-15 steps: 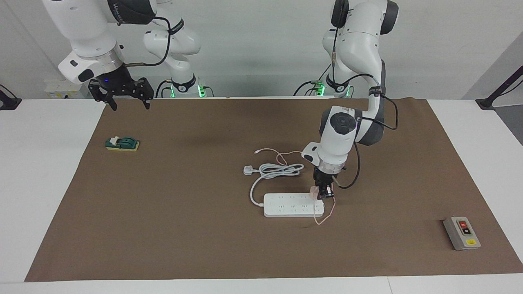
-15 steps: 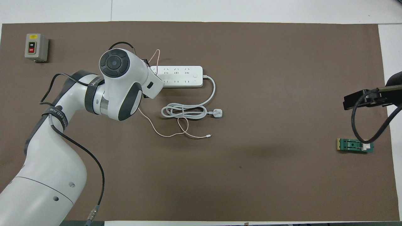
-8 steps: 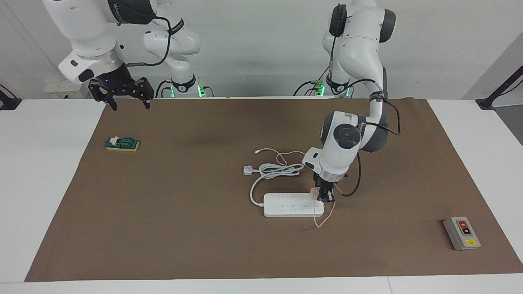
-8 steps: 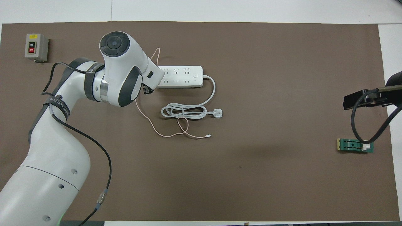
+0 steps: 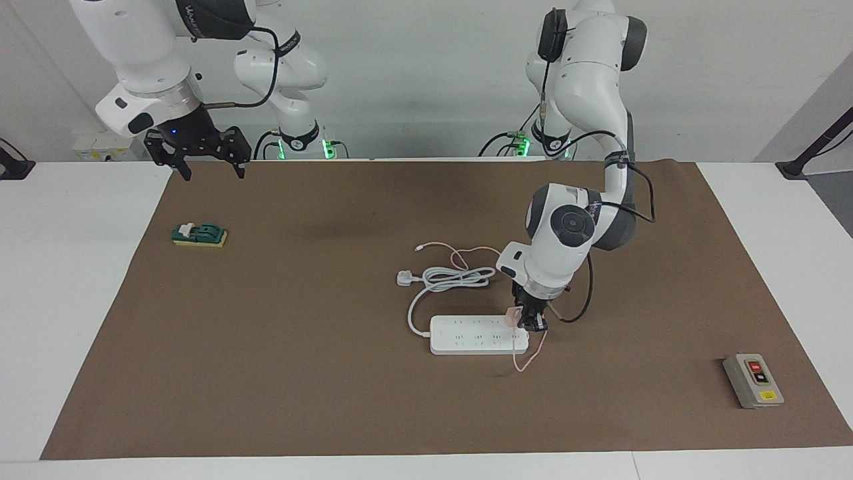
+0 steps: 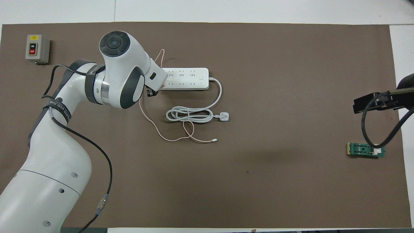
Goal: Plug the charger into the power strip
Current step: 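Push the charger prongs into the end socket with the left gripper, then open the left gripper and withdraw it from the charger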
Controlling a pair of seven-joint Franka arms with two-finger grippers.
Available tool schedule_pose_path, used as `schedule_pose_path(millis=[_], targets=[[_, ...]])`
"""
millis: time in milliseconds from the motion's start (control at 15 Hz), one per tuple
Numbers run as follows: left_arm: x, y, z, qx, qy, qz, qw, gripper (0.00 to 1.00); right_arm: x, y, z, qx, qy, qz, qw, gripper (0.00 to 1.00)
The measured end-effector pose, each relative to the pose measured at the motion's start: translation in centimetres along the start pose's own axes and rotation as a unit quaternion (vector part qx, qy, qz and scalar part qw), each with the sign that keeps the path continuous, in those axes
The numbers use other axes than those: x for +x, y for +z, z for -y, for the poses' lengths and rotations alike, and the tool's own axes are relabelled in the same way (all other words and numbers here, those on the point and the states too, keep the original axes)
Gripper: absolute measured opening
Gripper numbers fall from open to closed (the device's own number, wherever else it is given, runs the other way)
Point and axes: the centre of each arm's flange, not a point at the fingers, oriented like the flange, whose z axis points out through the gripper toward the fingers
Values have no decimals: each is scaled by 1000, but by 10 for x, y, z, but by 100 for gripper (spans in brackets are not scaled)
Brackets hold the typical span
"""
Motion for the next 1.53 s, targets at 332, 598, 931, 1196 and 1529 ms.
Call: schedule_pose_path(millis=[332, 598, 931, 1196, 1529], targets=[[1, 5, -1, 8, 59, 2, 998, 32, 0, 0, 0, 0, 0, 0, 1000, 100], [0, 5, -2, 11, 60, 0, 998, 32, 0, 0, 0, 0, 0, 0, 1000, 100], [2, 22, -3, 7, 47, 0, 999, 50, 0, 0, 0, 0, 0, 0, 1000, 100], [-1, 16, 3, 14, 34, -6, 999, 92, 0, 0, 0, 0, 0, 0, 1000, 100], [-50, -46, 21, 28, -8, -14, 999, 100, 0, 0, 0, 0, 0, 0, 1000, 100]])
